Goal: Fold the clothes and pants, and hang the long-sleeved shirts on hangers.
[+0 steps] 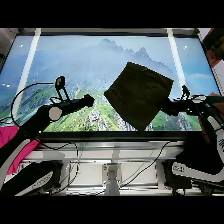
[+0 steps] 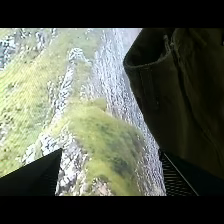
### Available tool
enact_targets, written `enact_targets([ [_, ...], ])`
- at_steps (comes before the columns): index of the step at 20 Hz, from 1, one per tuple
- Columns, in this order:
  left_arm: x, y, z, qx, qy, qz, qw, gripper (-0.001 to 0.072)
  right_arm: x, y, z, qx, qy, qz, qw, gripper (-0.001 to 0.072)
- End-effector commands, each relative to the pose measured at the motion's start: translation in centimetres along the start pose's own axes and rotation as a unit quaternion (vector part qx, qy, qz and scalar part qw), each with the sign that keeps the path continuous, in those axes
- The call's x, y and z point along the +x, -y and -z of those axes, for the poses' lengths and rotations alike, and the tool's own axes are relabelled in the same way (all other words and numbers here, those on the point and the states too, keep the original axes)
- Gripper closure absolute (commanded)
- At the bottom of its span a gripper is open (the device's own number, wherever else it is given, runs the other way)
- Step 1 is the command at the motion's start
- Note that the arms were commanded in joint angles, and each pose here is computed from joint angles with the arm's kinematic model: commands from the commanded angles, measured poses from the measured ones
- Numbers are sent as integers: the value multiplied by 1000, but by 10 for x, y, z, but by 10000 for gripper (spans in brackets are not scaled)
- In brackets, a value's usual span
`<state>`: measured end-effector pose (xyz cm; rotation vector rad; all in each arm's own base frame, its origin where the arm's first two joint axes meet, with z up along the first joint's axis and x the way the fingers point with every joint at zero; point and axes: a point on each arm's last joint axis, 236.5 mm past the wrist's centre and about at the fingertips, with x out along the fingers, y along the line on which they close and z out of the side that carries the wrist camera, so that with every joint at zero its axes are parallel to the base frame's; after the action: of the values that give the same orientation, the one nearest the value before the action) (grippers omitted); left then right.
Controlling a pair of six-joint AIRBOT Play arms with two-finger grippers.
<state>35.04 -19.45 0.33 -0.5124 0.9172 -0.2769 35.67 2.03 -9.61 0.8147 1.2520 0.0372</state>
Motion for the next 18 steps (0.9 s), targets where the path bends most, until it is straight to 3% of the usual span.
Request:
enact_targets([
  [1,0,1,-3,0,7,2,1000,15,7,-7,-4,7,4,-26,1000,306],
  [6,0,1,-4,-1,7,2,1000,15,9,1,-6,2,7,-12,1000,307],
  [9,0,1,-4,-1,7,2,1000,14,10,7,-12,-5,19,2,1000,401],
  [14,0,1,-3,-1,7,2,1000,15,11,7,-17,2,29,0,1000,400],
  [18,0,1,-3,-2,6,2,1000,15,1,5,-23,-23,33,8,999,360],
])
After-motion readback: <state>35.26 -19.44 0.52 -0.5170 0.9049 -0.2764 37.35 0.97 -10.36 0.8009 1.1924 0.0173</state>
